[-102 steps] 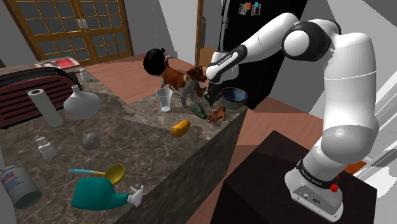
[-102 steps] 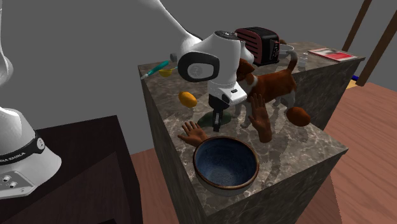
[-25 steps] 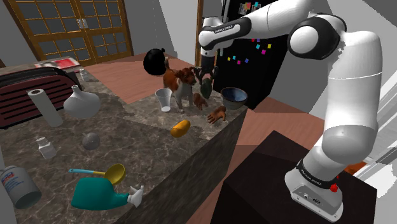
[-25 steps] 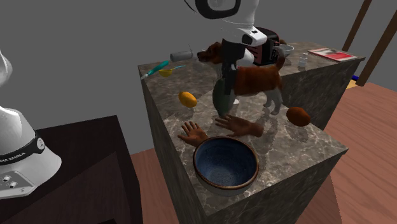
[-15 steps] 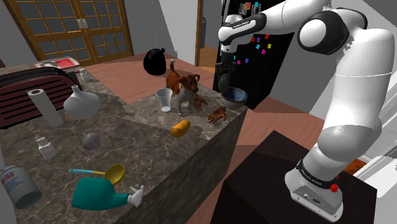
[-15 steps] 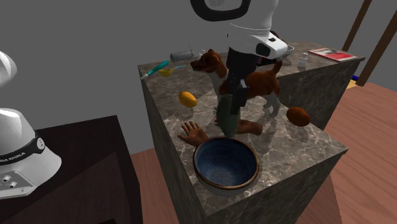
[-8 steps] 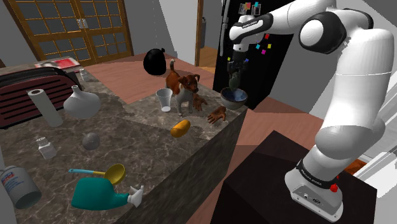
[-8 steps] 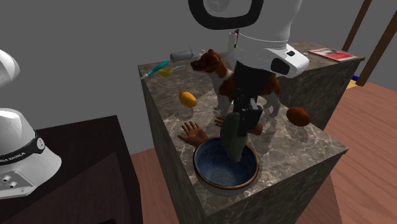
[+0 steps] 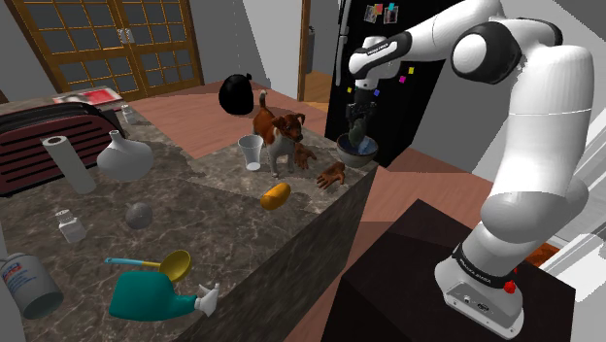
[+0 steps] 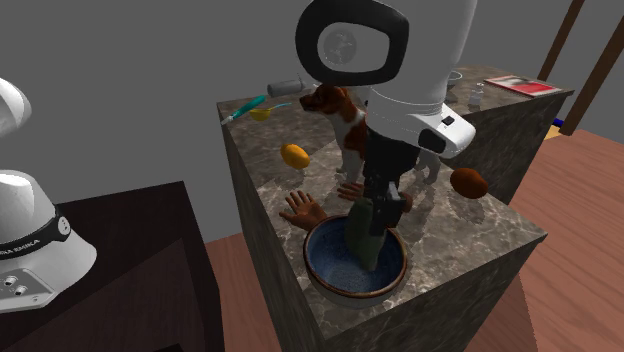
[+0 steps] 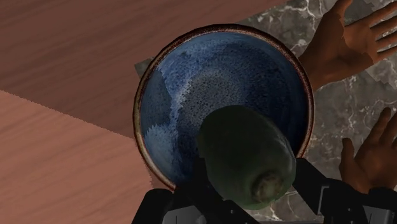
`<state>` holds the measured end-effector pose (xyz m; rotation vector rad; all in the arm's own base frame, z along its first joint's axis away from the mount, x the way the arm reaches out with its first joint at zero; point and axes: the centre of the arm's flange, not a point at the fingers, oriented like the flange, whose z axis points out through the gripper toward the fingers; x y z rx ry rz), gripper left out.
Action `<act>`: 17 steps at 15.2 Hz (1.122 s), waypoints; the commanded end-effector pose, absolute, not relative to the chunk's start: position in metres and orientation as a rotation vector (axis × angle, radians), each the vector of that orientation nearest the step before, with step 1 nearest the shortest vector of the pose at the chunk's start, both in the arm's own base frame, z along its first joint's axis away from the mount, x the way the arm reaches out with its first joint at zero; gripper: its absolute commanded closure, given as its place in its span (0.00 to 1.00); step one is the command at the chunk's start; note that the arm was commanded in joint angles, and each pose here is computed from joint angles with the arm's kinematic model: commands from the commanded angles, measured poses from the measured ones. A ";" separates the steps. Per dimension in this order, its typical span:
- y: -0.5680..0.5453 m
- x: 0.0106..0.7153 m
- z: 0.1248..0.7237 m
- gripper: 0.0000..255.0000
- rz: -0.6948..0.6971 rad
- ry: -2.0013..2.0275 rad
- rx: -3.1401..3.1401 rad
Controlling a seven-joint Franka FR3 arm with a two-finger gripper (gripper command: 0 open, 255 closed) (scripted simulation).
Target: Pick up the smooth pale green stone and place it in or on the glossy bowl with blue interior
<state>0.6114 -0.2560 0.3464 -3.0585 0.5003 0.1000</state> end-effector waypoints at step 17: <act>-0.258 0.612 0.307 0.00 0.098 0.501 -3.059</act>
